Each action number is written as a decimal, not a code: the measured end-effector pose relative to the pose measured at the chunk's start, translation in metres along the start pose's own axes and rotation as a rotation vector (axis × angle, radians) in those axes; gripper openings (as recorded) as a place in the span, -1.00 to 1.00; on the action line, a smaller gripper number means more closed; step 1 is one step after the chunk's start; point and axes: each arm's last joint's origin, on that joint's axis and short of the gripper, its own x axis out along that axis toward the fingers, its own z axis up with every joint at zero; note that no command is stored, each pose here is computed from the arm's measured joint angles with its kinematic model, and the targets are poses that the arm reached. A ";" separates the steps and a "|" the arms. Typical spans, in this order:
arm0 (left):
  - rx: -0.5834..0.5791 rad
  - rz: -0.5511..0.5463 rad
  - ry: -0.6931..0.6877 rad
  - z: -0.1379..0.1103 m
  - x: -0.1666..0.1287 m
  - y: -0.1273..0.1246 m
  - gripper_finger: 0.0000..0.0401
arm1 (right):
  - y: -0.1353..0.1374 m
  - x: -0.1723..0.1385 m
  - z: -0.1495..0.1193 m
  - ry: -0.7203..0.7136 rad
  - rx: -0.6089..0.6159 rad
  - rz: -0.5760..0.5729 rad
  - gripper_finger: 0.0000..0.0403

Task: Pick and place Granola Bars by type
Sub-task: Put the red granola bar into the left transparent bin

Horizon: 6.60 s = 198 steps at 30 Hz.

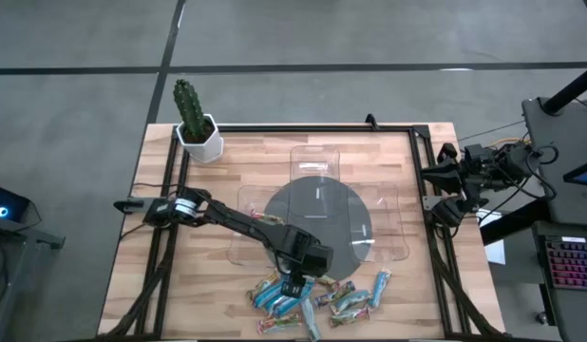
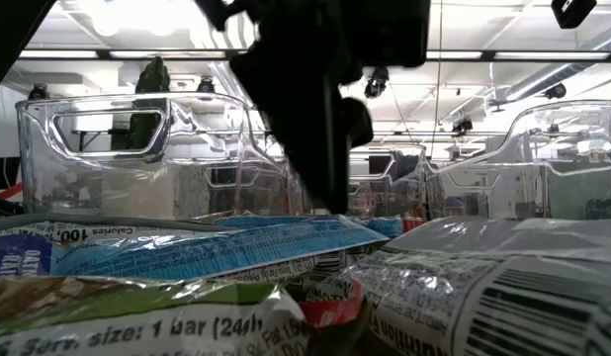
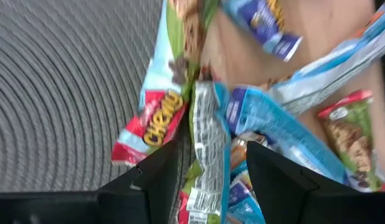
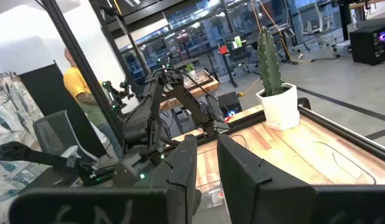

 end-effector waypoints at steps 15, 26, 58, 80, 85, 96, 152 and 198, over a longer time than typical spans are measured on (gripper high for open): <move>-0.007 -0.020 -0.035 0.001 0.006 -0.001 -0.14 | 0.000 0.000 0.000 -0.001 0.001 0.001 -0.72; -0.039 -0.016 0.002 -0.004 0.008 -0.001 -0.14 | 0.000 0.000 0.000 -0.001 0.001 0.001 -0.72; -0.057 0.001 0.034 -0.013 0.020 0.003 -0.94 | 0.000 0.000 0.000 -0.001 0.001 0.001 -0.72; -0.104 0.221 -0.004 0.023 -0.104 0.002 -0.93 | 0.000 0.000 0.000 -0.002 0.001 0.000 -0.72; -0.202 0.284 0.121 0.008 -0.112 0.023 -0.94 | 0.000 0.000 0.000 -0.002 0.002 0.001 -0.72; -0.260 0.267 0.048 -0.022 -0.148 0.018 -0.94 | 0.000 0.000 0.001 -0.005 0.023 0.002 -0.72; -0.358 0.256 -0.005 -0.121 -0.103 0.027 -0.94 | -0.001 0.000 0.002 -0.029 0.060 -0.045 -0.72; -0.474 0.143 0.041 -0.125 -0.107 0.030 -0.39 | -0.001 0.000 0.002 -0.028 0.060 -0.044 -0.72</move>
